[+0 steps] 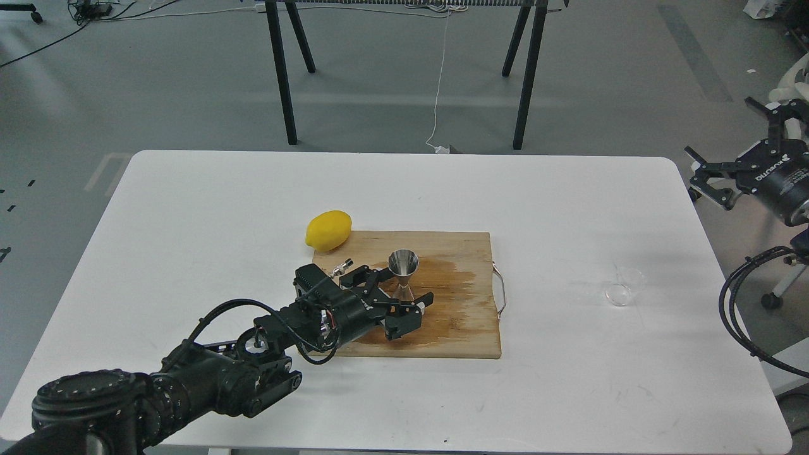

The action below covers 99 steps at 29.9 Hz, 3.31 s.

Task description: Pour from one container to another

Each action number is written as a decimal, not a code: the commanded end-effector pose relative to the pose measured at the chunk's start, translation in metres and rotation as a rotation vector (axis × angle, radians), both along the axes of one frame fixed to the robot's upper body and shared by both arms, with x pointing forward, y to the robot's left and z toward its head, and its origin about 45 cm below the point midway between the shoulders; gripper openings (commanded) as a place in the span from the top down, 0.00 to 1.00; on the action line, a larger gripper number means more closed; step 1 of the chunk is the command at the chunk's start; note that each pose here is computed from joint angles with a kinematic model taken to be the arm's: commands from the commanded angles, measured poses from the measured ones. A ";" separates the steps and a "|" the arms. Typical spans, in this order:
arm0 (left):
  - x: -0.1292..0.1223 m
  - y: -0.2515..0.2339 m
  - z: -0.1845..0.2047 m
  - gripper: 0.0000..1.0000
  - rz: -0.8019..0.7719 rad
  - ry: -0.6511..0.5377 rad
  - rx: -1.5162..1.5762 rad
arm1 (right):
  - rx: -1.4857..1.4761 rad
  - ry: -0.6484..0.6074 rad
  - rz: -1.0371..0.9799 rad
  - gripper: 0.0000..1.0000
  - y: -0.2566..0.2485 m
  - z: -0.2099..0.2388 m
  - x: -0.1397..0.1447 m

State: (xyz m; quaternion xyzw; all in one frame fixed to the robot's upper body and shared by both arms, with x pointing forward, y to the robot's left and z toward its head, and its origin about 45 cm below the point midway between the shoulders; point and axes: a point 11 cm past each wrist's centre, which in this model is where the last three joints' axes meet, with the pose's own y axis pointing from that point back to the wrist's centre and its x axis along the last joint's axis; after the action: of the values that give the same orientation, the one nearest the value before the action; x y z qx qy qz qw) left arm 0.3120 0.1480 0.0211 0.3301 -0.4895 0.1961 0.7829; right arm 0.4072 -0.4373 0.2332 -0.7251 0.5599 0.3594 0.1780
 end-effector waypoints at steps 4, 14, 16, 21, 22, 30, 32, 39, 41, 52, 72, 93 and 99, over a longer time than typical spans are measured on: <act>-0.004 0.019 -0.004 0.02 0.020 0.011 0.021 | 0.001 -0.002 0.003 0.01 0.001 0.001 0.001; 0.001 0.051 0.008 0.03 0.048 -0.007 0.015 | -0.001 -0.018 0.005 0.01 0.002 0.008 0.004; 0.013 0.070 0.027 0.05 0.094 -0.037 -0.020 | -0.001 -0.019 0.006 0.01 0.002 0.008 0.004; 0.063 0.153 0.114 0.06 0.324 -0.171 -0.154 | 0.005 -0.029 0.000 0.01 0.001 0.012 0.005; 0.073 0.167 0.137 0.06 0.369 -0.209 -0.190 | 0.006 -0.034 0.003 0.01 0.002 0.013 0.006; 0.108 0.257 0.234 0.04 0.580 0.084 -0.548 | -0.017 -0.067 0.099 0.01 0.037 0.032 0.025; 0.098 0.263 0.236 0.04 0.533 0.280 -0.606 | -0.029 -0.066 0.154 0.01 0.057 0.033 0.029; 0.083 0.290 0.247 0.04 0.561 0.436 -0.850 | 0.203 -0.158 0.191 0.01 0.095 0.064 0.043; 0.085 0.296 0.254 0.03 0.581 0.430 -0.963 | 0.335 -0.186 0.157 0.02 0.087 0.076 0.042; 0.079 0.305 0.247 0.02 0.625 0.451 -1.082 | 0.669 -0.024 -0.138 0.02 0.009 0.046 -0.046; 0.067 0.297 0.215 0.01 0.651 0.519 -1.081 | 0.567 0.661 -0.517 0.03 0.005 -0.066 -0.168; 0.060 0.296 0.201 0.01 0.667 0.547 -1.084 | 0.487 0.767 -0.497 0.03 0.053 -0.133 -0.135; 0.060 0.296 0.202 0.01 0.667 0.546 -1.087 | 0.472 0.782 -0.476 0.03 0.068 -0.143 -0.120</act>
State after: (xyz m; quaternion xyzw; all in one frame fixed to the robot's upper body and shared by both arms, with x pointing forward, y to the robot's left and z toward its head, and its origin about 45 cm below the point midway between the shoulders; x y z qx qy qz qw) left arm 0.3723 0.4438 0.2222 0.0626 0.0200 0.5530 0.8306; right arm 0.2808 -0.3763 0.0944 -0.3260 0.6384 0.6688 0.1973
